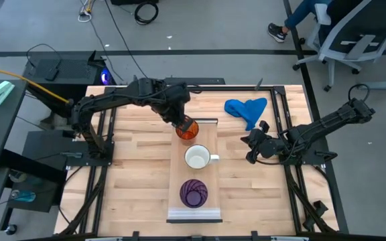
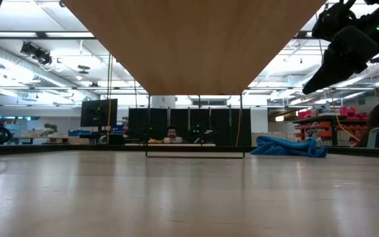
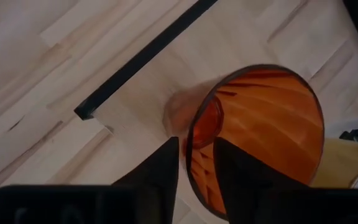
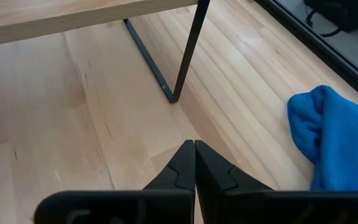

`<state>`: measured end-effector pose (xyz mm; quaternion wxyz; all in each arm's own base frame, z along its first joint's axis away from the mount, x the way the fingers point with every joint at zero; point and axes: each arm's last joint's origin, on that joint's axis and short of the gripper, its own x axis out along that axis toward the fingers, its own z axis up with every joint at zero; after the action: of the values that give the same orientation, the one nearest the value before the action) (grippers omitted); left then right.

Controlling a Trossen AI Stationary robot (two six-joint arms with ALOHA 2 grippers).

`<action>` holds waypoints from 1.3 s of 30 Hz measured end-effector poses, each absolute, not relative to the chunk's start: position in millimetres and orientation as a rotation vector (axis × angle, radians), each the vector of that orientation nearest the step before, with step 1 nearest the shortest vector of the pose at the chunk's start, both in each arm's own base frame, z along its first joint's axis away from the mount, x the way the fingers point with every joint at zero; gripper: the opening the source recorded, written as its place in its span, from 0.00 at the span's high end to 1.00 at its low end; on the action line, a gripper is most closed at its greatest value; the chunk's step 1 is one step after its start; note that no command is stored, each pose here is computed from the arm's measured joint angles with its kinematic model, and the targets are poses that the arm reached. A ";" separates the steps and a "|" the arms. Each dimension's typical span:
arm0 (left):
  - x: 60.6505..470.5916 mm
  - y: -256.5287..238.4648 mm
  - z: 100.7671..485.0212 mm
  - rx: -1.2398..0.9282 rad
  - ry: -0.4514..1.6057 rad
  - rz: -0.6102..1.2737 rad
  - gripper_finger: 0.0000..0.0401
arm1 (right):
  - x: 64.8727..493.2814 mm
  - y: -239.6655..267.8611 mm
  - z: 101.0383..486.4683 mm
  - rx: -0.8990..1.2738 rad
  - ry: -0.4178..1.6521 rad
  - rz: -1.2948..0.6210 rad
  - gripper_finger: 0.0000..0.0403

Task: Stack small to large cups/mugs on shelf
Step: Put the orange cup on the shelf

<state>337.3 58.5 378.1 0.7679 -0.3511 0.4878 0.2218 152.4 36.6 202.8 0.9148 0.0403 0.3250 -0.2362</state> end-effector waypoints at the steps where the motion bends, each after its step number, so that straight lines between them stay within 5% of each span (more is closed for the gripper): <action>1: 337.2 59.3 378.1 -0.763 1.057 0.483 0.72 | 152.4 36.6 202.7 0.083 0.670 -0.486 0.98; 14: 306.8 68.5 406.9 -0.760 0.946 0.530 0.68 | 152.1 36.9 202.3 0.086 0.678 -0.477 0.98; 24: 253.5 52.0 421.0 -0.528 0.936 0.913 0.72 | 151.8 36.9 202.0 0.096 0.683 -0.476 0.98; 34: 209.3 2.9 350.1 -0.286 0.960 1.103 0.73 | 148.0 35.7 199.2 0.124 0.719 -0.501 0.98; 39: 171.2 -19.6 306.9 -0.257 0.636 1.176 0.75 | 147.4 35.4 199.4 0.139 0.714 -0.509 0.98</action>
<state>171.2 -19.6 306.9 0.7771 -0.1186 0.2939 0.5437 147.4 35.4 199.4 0.9031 0.0673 0.3453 -0.2462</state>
